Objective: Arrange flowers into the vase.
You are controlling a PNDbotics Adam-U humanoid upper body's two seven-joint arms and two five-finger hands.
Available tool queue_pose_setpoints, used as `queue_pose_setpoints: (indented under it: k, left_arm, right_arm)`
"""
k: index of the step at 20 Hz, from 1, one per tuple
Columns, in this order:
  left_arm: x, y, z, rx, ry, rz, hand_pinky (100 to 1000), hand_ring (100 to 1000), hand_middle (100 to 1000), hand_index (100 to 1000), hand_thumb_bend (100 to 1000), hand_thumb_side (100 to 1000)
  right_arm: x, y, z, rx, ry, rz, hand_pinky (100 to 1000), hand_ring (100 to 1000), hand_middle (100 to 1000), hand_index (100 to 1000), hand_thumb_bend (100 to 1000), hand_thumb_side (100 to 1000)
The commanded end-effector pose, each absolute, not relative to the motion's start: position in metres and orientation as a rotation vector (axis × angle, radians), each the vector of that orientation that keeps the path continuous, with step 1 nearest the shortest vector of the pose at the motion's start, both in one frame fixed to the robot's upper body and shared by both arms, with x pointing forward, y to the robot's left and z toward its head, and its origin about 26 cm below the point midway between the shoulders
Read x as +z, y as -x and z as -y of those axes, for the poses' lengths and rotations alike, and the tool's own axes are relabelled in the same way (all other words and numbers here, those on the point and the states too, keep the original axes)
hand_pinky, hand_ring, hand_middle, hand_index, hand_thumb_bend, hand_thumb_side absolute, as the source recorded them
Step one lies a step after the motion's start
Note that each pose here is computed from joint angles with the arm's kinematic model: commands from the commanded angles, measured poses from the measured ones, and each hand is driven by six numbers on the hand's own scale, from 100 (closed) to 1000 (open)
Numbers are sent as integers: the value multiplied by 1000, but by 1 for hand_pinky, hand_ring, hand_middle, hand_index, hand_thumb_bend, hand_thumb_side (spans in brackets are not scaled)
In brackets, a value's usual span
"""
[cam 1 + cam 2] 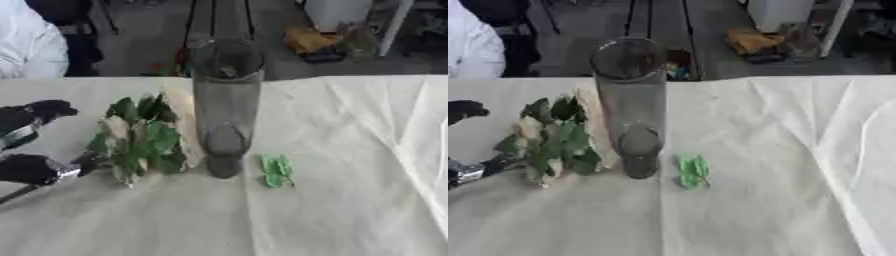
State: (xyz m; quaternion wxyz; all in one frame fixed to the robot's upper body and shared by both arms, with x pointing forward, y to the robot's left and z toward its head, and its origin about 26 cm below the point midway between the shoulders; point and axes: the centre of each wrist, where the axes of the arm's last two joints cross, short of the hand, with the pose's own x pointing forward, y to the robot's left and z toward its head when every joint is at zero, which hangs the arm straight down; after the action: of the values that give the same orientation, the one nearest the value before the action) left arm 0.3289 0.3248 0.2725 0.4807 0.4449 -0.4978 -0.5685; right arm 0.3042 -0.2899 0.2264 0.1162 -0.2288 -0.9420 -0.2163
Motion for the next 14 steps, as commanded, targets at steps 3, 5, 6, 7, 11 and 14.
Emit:
queue_pose_setpoints:
  k: [3,5,6,7,11,14]
  left_arm:
    - [285,-328,-330,-1424,-1097,1135,901,996,1000,1000,521,659]
    - [287,-329,-331,-1432,-1083,1111,899,996,1000,1000,510,656]
    - [288,-329,-331,-1436,-1077,1100,898,995,1000,1000,502,653]
    - [290,-329,-331,-1439,-1073,1091,895,992,1000,1000,494,658]
    - [296,-328,-329,-1451,-1063,1053,873,972,990,1000,471,657]
    - [298,-328,-327,-1461,-1045,1021,845,934,967,1000,474,654]
  right_arm:
    - [233,-302,290,-637,651,2786,441,458,420,614,100,876]
    - [232,-302,290,-636,647,2785,441,458,419,614,100,877]
    - [232,-302,290,-635,647,2784,441,458,418,614,100,877]
    - [232,-302,289,-634,647,2783,441,458,418,614,100,877]
    - [232,-302,289,-632,645,2781,442,458,417,614,100,877]
    - [231,-302,289,-631,645,2779,442,458,416,615,100,878]
